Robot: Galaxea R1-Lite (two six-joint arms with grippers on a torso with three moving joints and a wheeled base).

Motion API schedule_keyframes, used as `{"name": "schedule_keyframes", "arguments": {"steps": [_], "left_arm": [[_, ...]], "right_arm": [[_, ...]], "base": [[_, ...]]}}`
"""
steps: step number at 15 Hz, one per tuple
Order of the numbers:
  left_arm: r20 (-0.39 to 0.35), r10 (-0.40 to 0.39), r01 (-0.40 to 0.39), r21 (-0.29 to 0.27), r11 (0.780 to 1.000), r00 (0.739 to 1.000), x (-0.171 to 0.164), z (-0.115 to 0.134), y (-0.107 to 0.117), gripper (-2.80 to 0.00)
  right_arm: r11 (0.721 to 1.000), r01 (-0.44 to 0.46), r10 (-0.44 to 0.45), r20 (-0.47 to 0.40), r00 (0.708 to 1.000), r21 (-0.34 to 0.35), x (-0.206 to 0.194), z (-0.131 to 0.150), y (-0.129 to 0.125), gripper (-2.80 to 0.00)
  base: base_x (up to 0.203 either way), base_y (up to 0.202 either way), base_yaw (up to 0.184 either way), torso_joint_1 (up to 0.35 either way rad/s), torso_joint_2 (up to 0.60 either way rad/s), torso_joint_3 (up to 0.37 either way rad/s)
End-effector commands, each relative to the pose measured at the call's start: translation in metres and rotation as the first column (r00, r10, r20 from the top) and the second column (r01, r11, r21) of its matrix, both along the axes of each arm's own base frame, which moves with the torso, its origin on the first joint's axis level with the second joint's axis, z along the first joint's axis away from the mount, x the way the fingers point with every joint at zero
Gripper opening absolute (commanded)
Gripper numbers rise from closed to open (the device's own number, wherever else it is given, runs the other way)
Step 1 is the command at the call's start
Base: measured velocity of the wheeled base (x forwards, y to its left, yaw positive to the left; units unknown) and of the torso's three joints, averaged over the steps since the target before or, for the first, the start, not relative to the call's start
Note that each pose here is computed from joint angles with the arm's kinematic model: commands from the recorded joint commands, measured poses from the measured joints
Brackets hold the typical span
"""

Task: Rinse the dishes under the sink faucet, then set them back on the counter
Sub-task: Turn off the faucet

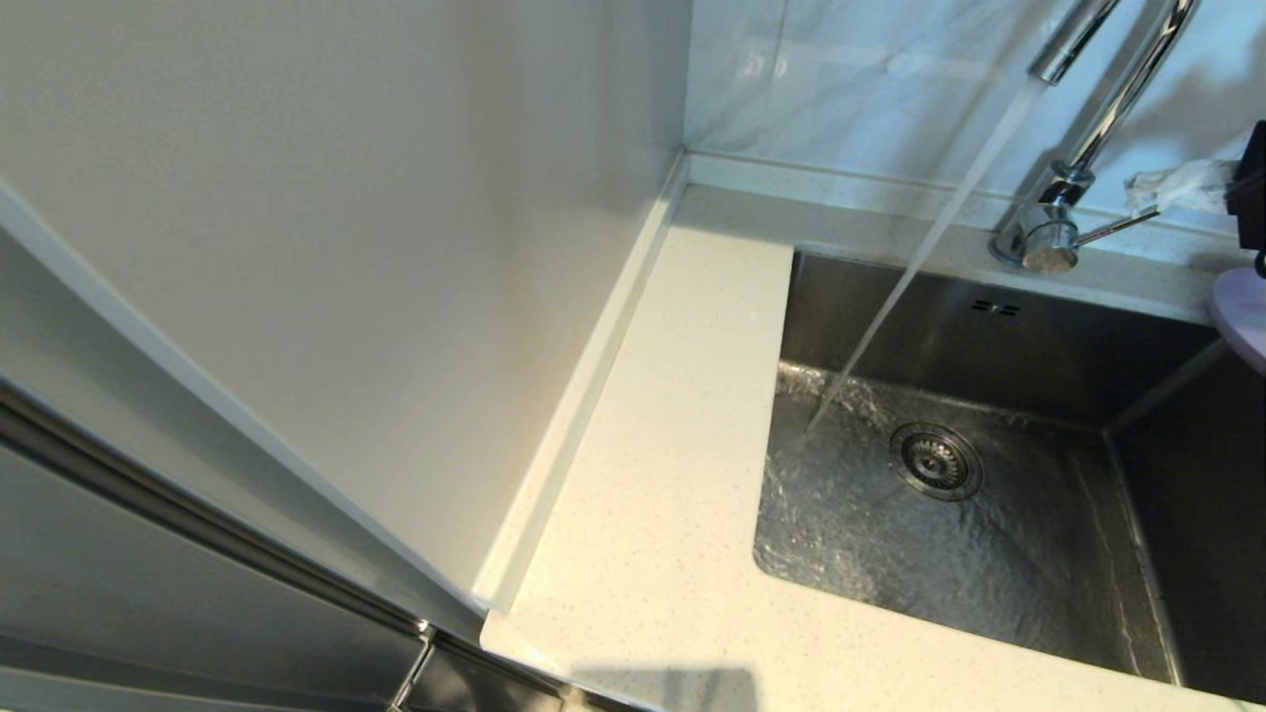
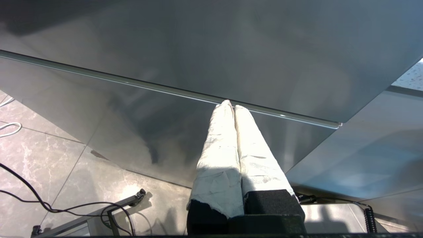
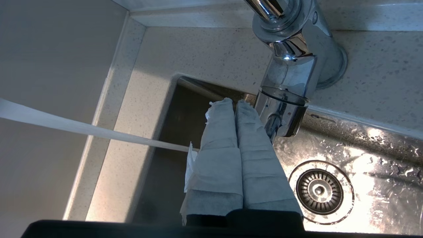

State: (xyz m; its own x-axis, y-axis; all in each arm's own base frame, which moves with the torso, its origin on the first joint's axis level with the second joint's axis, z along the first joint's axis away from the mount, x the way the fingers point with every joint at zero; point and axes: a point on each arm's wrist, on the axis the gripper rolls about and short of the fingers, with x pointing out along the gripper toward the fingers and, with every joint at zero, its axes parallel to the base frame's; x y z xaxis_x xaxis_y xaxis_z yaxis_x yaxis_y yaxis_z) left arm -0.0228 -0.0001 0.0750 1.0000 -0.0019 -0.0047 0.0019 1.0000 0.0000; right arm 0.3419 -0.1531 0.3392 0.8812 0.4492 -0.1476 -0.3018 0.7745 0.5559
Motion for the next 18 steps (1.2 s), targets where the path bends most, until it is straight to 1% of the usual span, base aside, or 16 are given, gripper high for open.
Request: {"name": "schedule_keyframes", "arguments": {"steps": [1,3,5,8,11,12,13,15,16,18], "left_arm": [[0.000,0.000,0.000,-0.002,1.000,1.000,0.000,0.000,0.000,-2.80],[0.000,0.000,0.000,0.000,1.000,1.000,0.000,0.000,0.000,-2.80],[0.000,0.000,0.000,0.000,1.000,1.000,0.000,0.000,0.000,-2.80],[0.000,0.000,0.000,0.000,1.000,1.000,0.000,0.000,0.000,-2.80],[0.000,0.000,0.000,-0.002,1.000,1.000,0.000,0.000,0.000,-2.80],[0.000,0.000,0.000,-0.001,1.000,1.000,0.000,0.000,0.000,-2.80],[0.000,0.000,0.000,0.000,1.000,1.000,0.000,0.000,0.000,-2.80],[0.000,0.000,0.000,-0.001,1.000,1.000,0.000,0.000,0.000,-2.80],[0.000,0.000,0.000,-0.002,1.000,1.000,0.000,0.000,0.000,-2.80],[0.000,0.000,0.000,-0.002,1.000,1.000,0.000,0.000,0.000,-2.80]], "right_arm": [[1.000,-0.003,0.003,-0.005,1.000,0.026,-0.001,0.002,0.000,-2.80],[0.997,-0.036,0.036,0.017,0.999,0.062,-0.002,0.007,-0.001,-2.80],[0.993,-0.036,0.033,0.034,0.999,0.108,-0.004,0.014,-0.003,-2.80],[0.987,-0.095,0.093,0.023,0.995,0.133,-0.004,0.012,-0.003,-2.80],[0.984,-0.090,0.094,-0.021,0.995,0.156,-0.001,0.004,-0.004,-2.80],[0.985,-0.088,0.093,-0.028,0.995,0.149,-0.001,0.001,-0.005,-2.80],[0.988,-0.089,0.093,-0.028,0.995,0.125,-0.001,-0.001,-0.005,-2.80],[0.995,-0.095,0.096,-0.034,0.995,0.034,-0.004,-0.010,-0.007,-2.80],[0.995,-0.097,0.097,-0.056,0.994,-0.007,-0.006,-0.015,-0.006,-2.80],[0.991,-0.108,0.096,-0.137,0.986,-0.083,-0.014,-0.030,-0.004,-2.80]], "base": [[0.000,0.000,0.000,0.000,0.00,0.000],[0.000,0.000,0.000,0.000,0.00,0.000],[0.000,0.000,0.000,0.000,0.00,0.000],[0.000,0.000,0.000,0.000,0.00,0.000],[0.000,0.000,0.000,0.000,0.00,0.000],[0.000,0.000,0.000,0.000,0.00,0.000],[0.000,0.000,0.000,0.000,0.00,0.000],[0.000,0.000,0.000,0.000,0.00,0.000],[0.000,0.000,0.000,0.000,0.00,0.000],[0.000,0.000,0.000,0.000,0.00,0.000]]}}
